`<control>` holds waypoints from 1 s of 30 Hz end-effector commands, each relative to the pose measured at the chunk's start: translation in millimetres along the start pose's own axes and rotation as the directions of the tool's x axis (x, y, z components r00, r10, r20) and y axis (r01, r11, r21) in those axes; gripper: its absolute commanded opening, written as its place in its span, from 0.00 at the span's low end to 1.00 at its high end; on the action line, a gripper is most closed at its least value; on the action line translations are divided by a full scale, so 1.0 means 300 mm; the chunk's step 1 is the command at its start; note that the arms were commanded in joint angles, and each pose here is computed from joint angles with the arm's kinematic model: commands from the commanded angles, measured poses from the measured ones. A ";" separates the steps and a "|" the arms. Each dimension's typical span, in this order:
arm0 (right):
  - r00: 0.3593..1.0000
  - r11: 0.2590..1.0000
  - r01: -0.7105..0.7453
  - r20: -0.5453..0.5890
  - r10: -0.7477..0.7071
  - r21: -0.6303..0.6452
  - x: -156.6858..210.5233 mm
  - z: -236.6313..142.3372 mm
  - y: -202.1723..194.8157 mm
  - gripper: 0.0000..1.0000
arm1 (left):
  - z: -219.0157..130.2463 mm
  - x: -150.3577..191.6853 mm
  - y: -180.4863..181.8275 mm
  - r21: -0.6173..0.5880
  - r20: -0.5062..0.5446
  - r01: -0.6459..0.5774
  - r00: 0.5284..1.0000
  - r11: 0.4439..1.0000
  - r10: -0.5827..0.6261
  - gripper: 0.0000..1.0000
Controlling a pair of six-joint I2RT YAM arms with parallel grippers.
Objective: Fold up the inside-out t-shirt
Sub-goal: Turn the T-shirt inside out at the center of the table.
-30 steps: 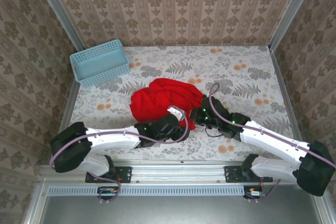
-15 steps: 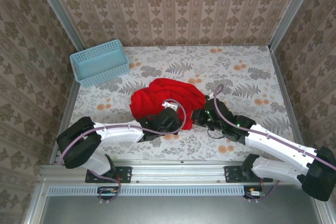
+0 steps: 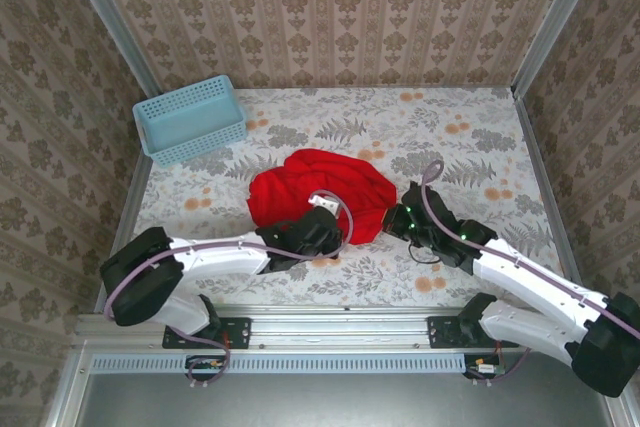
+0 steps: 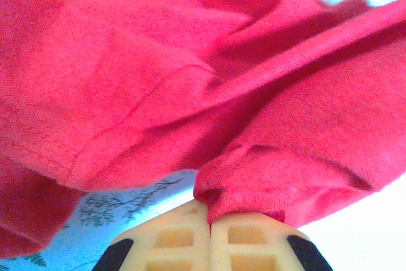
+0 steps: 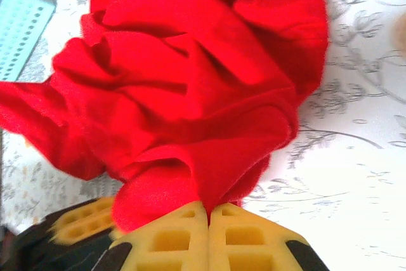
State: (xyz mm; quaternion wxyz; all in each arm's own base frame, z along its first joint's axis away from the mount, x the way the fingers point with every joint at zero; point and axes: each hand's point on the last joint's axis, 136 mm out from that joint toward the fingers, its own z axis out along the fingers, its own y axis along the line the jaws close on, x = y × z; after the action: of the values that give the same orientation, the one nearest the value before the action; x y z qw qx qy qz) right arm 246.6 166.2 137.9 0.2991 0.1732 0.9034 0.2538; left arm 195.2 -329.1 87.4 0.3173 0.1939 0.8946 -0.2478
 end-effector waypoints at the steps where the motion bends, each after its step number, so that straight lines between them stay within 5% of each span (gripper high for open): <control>1: 1.000 0.996 0.027 0.002 -0.027 0.088 0.000 -0.006 -0.097 0.04 | -0.048 -0.035 -0.068 0.049 0.044 -0.076 0.996 0.996 0.074 0.00; 6: 0.999 0.987 0.053 -0.006 -0.053 0.154 -0.006 -0.016 -0.170 0.14 | -0.073 -0.094 -0.201 0.150 0.069 -0.137 0.989 0.979 0.128 0.00; 13: 0.982 0.975 0.186 -0.056 -0.180 0.125 0.046 -0.096 -0.181 0.48 | -0.045 -0.176 -0.338 0.246 0.063 -0.143 0.989 0.959 0.132 0.00; 16: 0.978 0.973 0.205 -0.062 -0.199 0.108 0.093 -0.124 -0.198 0.54 | -0.038 -0.208 -0.362 0.253 0.070 -0.150 0.988 0.956 0.136 0.00; 22: 0.977 0.978 0.207 -0.063 -0.206 0.017 0.162 -0.073 -0.144 0.54 | -0.045 -0.232 -0.389 0.289 0.078 -0.171 0.985 0.942 0.154 0.00; 30: 0.966 0.966 0.258 0.030 -0.258 0.018 0.086 0.033 -0.053 0.41 | -0.066 -0.196 -0.364 0.301 0.071 -0.162 0.987 0.940 0.148 0.00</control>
State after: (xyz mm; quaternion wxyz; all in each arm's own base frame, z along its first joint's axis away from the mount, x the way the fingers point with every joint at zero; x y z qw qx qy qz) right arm 205.3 155.6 88.8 0.2855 0.0656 0.9377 0.1868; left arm 175.2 -423.2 167.3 0.3185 0.2995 0.8274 -0.3525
